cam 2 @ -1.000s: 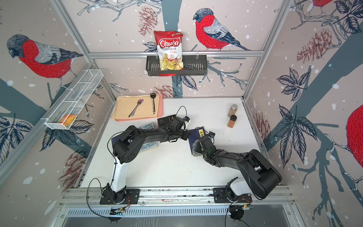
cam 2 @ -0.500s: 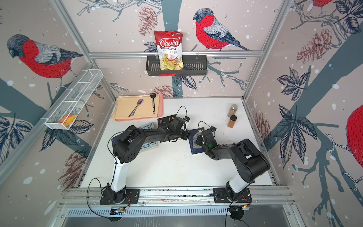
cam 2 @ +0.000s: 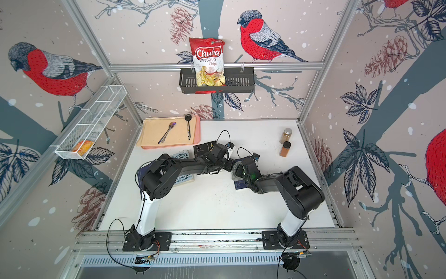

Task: Wipe the cover of the book
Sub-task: Wipe the dirt from the cover of the book.

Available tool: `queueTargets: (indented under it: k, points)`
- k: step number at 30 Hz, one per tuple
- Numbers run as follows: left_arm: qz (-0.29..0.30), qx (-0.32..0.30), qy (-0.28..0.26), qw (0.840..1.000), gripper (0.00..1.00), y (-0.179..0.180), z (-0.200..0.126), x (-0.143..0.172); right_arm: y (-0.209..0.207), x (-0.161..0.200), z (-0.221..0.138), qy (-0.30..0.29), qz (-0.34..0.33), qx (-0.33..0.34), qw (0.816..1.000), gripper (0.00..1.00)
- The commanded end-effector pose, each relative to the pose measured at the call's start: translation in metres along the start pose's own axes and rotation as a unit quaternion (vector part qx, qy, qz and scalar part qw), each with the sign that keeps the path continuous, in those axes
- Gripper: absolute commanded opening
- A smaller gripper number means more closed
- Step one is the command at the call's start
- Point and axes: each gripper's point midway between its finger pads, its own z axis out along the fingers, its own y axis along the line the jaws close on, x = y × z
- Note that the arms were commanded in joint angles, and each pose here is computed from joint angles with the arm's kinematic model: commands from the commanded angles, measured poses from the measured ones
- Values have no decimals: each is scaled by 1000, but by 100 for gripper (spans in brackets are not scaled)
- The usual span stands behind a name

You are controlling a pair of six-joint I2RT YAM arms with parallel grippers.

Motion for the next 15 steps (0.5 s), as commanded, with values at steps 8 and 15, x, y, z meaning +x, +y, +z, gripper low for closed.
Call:
queueTargets:
  k: [8, 15]
  points:
    - [-23, -55, 111, 992, 0, 22, -9, 58, -52, 93, -51, 132, -25, 72, 988, 0]
    - [-18, -53, 104, 993, 0, 21, -10, 53, -58, 109, -71, 128, -24, 79, 988, 0]
